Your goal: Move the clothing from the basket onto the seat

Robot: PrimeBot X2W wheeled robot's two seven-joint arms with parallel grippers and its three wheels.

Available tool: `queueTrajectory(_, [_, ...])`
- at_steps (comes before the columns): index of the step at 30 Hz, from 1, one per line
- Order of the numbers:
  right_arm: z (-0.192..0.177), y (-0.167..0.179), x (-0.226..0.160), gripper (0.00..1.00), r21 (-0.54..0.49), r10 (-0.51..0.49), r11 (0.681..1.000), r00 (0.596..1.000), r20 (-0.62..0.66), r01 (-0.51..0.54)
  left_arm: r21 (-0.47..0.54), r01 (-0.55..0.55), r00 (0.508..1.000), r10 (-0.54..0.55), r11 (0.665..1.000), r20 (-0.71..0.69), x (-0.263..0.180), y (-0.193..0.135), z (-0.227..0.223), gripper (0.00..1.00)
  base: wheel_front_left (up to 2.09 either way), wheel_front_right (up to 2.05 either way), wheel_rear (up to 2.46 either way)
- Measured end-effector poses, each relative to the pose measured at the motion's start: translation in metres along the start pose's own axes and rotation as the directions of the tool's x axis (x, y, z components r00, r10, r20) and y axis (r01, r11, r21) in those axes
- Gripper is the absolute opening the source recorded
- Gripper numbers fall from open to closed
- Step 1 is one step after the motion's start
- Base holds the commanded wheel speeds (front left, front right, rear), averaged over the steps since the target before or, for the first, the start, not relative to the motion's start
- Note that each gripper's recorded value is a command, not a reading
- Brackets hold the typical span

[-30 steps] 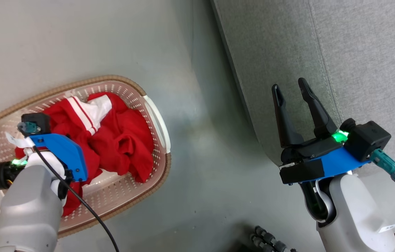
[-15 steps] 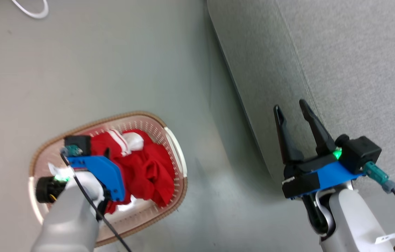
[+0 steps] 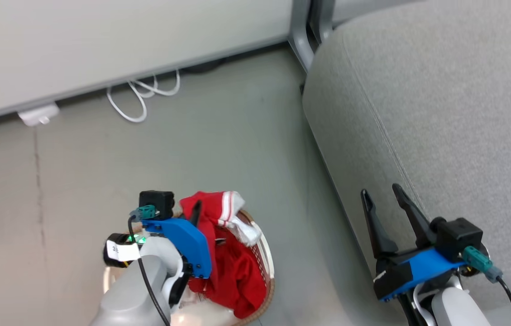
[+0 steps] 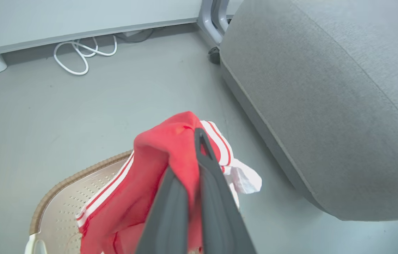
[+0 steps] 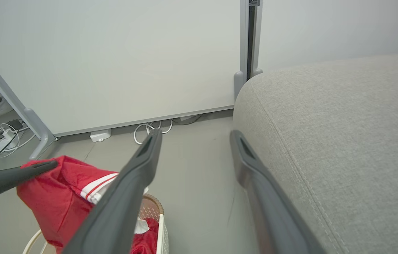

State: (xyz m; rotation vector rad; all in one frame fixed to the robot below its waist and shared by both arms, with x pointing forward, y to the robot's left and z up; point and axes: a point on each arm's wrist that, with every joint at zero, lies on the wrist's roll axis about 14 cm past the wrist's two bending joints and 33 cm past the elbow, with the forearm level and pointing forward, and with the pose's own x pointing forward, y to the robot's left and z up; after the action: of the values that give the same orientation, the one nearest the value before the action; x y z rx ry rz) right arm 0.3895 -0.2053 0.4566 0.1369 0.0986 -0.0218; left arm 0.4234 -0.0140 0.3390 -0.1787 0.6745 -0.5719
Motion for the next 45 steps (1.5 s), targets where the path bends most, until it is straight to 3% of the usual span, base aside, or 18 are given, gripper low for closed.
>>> queueTrajectory(9, [0.022, 0.021, -0.025, 1.00, 0.001, 0.055, 0.998, 0.997, 0.047, -0.055, 0.084, 0.080, 0.971, -0.097, 0.993, 0.220, -0.041, -0.048, 0.069, 0.00, 0.00, 0.00, 0.00])
queueTrajectory(18, [0.031, 0.041, -0.037, 1.00, -0.005, 0.116, 0.993, 0.991, 0.062, -0.116, 0.242, 0.131, 0.919, -0.209, 0.961, 0.334, -0.072, -0.090, 0.118, 0.00, 0.00, 0.00, 0.00])
queueTrajectory(28, [0.034, 0.057, -0.041, 1.00, -0.011, 0.163, 0.987, 0.984, 0.065, -0.163, 0.339, 0.191, 0.858, -0.325, 0.921, 0.399, -0.096, -0.136, 0.155, 0.00, 0.00, 0.00, 0.00])
queueTrajectory(45, [0.033, 0.064, -0.041, 1.00, -0.028, 0.184, 0.983, 0.982, 0.038, -0.183, 0.353, 0.200, 0.860, -0.336, 0.914, 0.383, -0.094, -0.149, 0.157, 0.00, 0.00, 0.00, 0.00])
